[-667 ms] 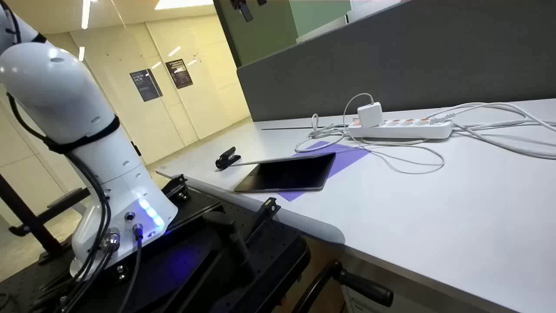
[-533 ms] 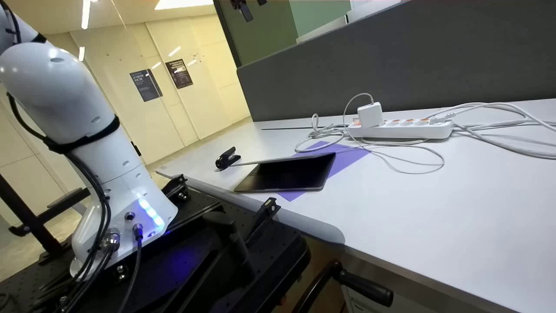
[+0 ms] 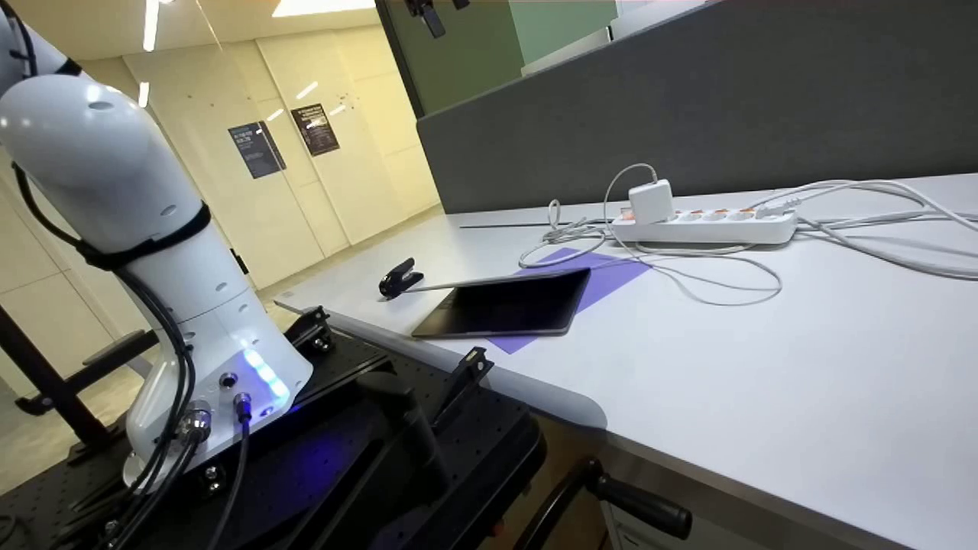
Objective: Open the laptop
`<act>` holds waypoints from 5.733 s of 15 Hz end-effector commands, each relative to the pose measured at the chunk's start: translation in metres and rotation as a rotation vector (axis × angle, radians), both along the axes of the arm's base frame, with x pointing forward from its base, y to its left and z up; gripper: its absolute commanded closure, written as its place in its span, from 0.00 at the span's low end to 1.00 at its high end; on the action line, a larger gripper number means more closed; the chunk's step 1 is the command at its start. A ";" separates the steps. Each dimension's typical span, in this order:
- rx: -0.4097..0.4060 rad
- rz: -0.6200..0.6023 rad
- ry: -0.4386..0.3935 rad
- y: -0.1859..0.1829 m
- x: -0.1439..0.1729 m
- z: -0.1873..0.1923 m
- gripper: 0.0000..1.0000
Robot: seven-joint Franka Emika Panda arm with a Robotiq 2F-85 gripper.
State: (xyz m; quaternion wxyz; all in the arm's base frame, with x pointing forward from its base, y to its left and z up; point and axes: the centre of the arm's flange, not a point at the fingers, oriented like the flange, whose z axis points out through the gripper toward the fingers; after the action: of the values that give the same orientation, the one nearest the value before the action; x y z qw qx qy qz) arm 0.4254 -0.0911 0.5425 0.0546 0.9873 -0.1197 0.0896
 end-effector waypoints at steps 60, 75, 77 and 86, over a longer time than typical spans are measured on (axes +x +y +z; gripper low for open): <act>0.056 0.356 0.272 -0.024 -0.096 -0.386 0.99; 0.025 0.444 -0.077 0.006 -0.078 -0.351 1.00; 0.027 0.454 -0.128 0.013 -0.073 -0.347 1.00; 0.044 0.576 -0.347 0.040 -0.061 -0.319 1.00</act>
State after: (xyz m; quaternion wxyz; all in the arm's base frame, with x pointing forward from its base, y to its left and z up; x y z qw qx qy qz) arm 0.3941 -0.0629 0.1902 -0.0015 0.9640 0.1464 0.2220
